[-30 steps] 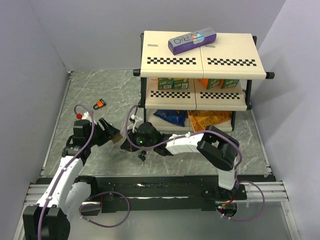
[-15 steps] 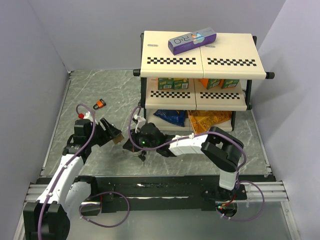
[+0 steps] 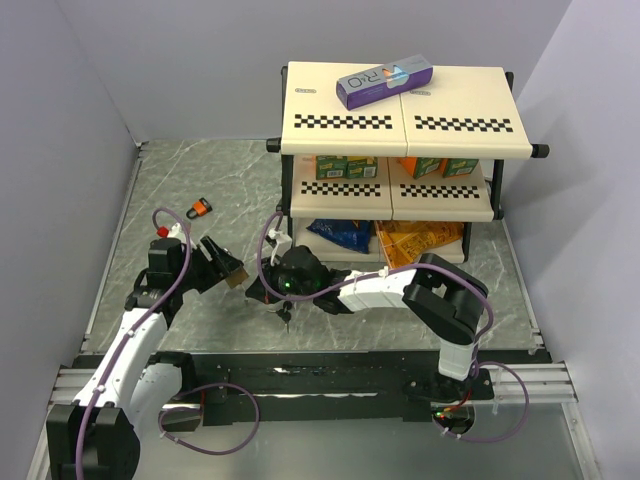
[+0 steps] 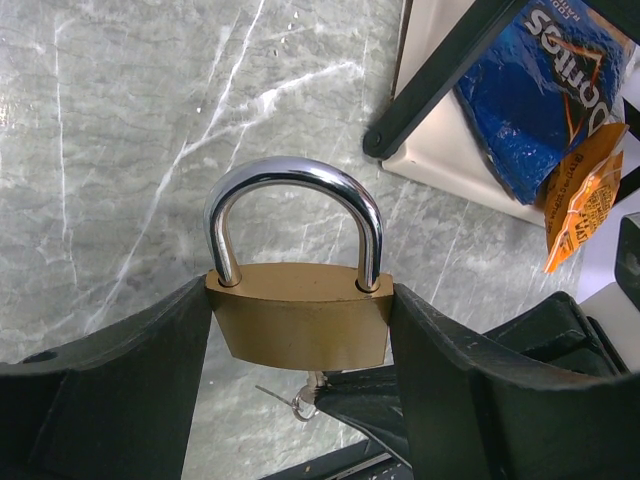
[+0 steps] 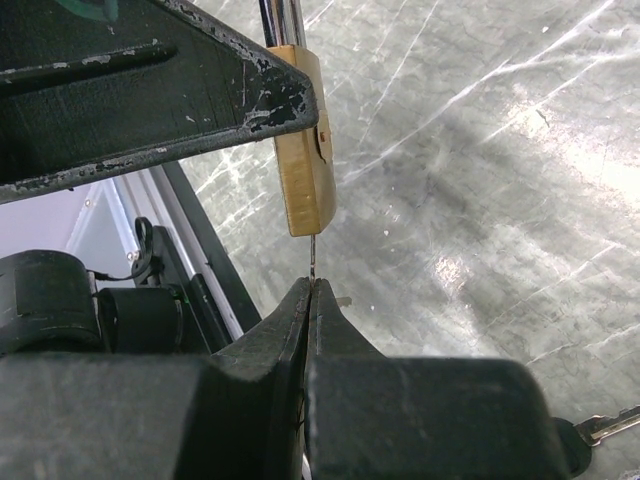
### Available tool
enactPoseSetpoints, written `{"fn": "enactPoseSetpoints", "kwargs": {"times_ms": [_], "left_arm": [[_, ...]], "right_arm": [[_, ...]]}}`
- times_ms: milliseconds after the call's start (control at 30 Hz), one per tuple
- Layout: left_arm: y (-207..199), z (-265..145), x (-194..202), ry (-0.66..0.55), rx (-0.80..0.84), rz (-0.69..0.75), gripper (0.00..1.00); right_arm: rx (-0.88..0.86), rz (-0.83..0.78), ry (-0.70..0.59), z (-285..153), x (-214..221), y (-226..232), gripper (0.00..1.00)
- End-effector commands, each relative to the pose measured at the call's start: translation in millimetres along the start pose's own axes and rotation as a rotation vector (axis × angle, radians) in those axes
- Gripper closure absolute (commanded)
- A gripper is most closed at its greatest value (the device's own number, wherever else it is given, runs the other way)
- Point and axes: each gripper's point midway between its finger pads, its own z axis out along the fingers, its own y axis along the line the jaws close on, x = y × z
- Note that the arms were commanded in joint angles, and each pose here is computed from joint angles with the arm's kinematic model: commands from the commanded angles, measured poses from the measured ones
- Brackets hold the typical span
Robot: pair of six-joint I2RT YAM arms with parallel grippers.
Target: Unlock with the key
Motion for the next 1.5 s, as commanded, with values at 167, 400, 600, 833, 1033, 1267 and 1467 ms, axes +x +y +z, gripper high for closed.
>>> {"fn": "enactPoseSetpoints", "kwargs": {"times_ms": [167,400,600,833,1033,1267,1467], "left_arm": [[-42,-8,-19,-0.029,0.165,0.049,0.99],[-43,-7,-13,0.001,0.184,0.044,0.99],[-43,-5,-8,0.031,0.197,0.035,0.99],[-41,-5,-5,0.06,0.222,0.004,0.99],[-42,-7,-2,0.085,0.252,-0.024,0.99],[-39,-6,1,0.109,0.263,-0.058,0.99],[-36,-6,1,0.127,0.262,-0.064,0.99]], "right_arm": [[-0.042,-0.034,-0.148,-11,-44,22,1.0],[-0.032,-0.026,-0.153,-13,-44,16,1.0],[-0.025,-0.027,-0.169,-18,-47,13,1.0],[-0.024,-0.027,-0.184,-24,-49,12,1.0],[-0.025,-0.024,-0.194,-27,-49,11,1.0],[-0.023,-0.039,-0.222,-34,-54,11,1.0],[-0.029,-0.069,-0.236,-37,-54,12,1.0]]}}
